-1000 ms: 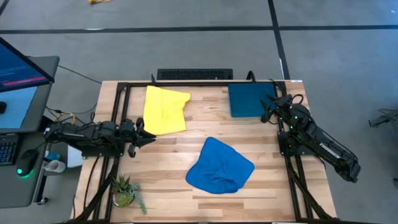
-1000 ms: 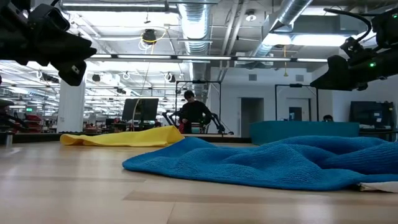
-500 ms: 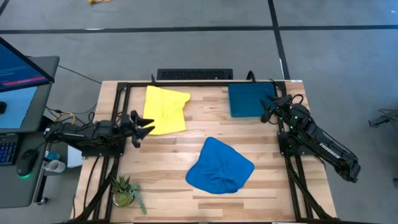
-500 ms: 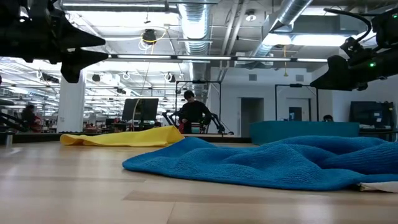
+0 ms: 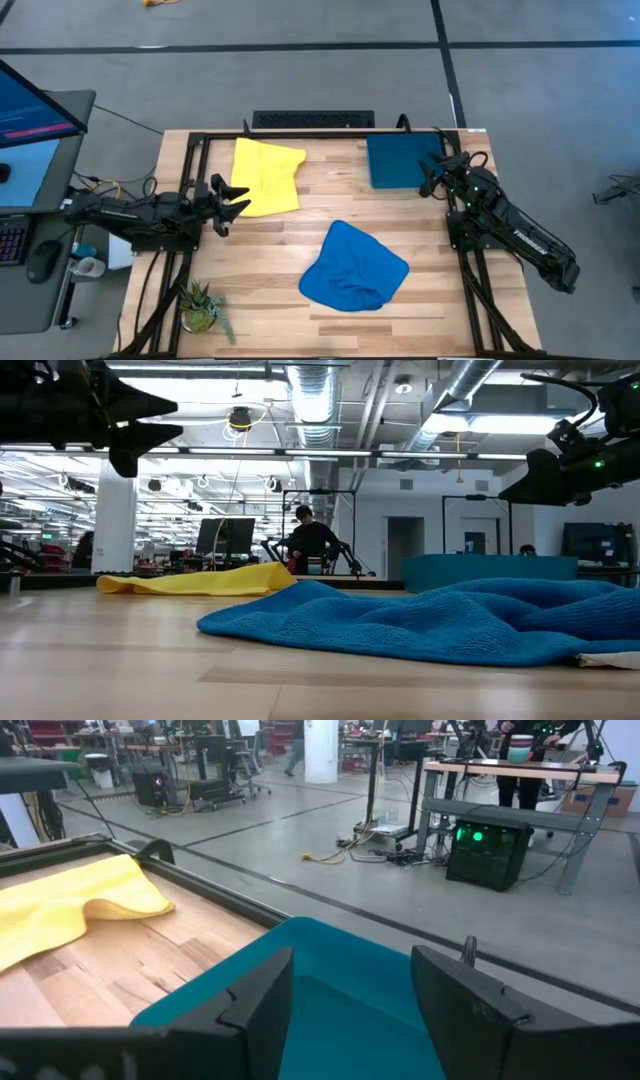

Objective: Roll microfiber towels into tight, uniform cylinder then place into a basket
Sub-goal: Roll the blue microfiber cloth

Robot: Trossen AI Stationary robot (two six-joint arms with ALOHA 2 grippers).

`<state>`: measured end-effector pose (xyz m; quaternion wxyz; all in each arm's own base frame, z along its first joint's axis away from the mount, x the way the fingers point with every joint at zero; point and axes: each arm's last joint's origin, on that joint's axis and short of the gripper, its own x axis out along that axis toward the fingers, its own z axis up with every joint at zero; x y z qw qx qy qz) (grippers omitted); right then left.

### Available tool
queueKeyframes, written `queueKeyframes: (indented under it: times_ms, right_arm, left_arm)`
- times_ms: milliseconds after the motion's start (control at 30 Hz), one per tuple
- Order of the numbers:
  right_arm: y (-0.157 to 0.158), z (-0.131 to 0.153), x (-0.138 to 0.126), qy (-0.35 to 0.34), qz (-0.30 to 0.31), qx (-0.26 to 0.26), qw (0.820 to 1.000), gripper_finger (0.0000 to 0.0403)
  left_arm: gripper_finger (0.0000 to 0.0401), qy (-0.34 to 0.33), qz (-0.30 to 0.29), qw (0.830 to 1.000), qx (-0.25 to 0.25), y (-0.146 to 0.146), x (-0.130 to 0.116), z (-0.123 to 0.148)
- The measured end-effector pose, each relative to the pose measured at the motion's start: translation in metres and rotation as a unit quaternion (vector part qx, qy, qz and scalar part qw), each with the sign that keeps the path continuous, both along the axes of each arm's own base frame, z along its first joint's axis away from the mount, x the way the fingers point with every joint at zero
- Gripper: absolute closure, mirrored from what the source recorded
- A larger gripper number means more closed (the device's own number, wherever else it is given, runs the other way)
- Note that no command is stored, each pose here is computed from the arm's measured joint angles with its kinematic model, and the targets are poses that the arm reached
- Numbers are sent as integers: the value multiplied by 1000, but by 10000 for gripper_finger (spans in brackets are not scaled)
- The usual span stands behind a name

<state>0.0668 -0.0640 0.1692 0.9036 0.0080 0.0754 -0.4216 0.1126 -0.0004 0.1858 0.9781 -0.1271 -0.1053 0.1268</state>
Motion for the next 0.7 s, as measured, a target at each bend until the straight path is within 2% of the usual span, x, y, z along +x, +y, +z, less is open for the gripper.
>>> queueKeyframes:
  times_ms: [133,300,433,700]
  right_arm:
    - [0,0,0,0,0,0,1000,178]
    - [0,0,0,0,0,0,1000,178]
    - [0,0,0,0,0,0,1000,178]
    - [0,0,0,0,0,0,1000,178]
  left_arm:
    - [213,18,-1,1000,2,-1,11,-2]
    - [214,79,-2,997,4,-3,33,0]
    - [214,133,0,991,8,-5,53,-1]
    - [214,193,3,981,24,-8,91,-1]
